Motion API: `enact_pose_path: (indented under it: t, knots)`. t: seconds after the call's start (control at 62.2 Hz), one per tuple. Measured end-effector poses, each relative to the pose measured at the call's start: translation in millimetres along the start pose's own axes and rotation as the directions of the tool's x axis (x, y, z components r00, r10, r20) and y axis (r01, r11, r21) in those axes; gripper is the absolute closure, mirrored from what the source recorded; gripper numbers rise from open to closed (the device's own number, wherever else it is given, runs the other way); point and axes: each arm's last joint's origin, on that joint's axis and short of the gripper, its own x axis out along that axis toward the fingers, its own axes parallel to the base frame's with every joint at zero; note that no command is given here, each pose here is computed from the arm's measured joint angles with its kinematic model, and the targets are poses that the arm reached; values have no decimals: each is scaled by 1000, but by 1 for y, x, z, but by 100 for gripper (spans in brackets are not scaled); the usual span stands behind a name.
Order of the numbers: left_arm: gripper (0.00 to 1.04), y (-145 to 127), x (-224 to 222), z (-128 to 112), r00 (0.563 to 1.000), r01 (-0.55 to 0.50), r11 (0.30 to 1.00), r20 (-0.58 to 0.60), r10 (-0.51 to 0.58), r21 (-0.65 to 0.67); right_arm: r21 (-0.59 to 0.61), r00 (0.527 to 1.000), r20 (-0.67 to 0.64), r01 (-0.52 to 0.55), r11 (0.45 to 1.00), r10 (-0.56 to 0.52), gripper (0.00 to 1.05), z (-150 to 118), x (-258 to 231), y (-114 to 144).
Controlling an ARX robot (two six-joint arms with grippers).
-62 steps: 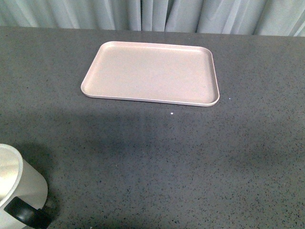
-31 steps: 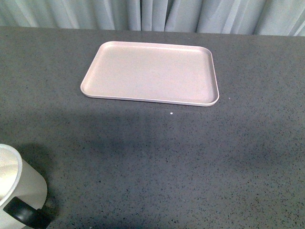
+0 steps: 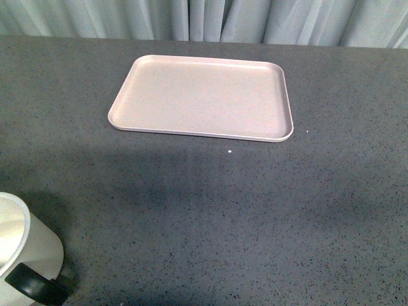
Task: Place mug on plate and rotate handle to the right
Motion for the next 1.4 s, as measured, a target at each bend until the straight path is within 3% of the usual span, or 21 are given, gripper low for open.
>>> enact_pose_path:
  t: [1.012, 1.398]
  knots:
    - [9, -18, 44, -17, 958, 199, 978, -221, -180, 67, 0, 1000, 0, 0, 1000, 0, 9, 0, 0, 0]
    - [67, -24, 50, -13, 943, 249, 968, -230, -241, 6, 0, 1000, 0, 0, 1000, 0, 9, 0, 0, 0]
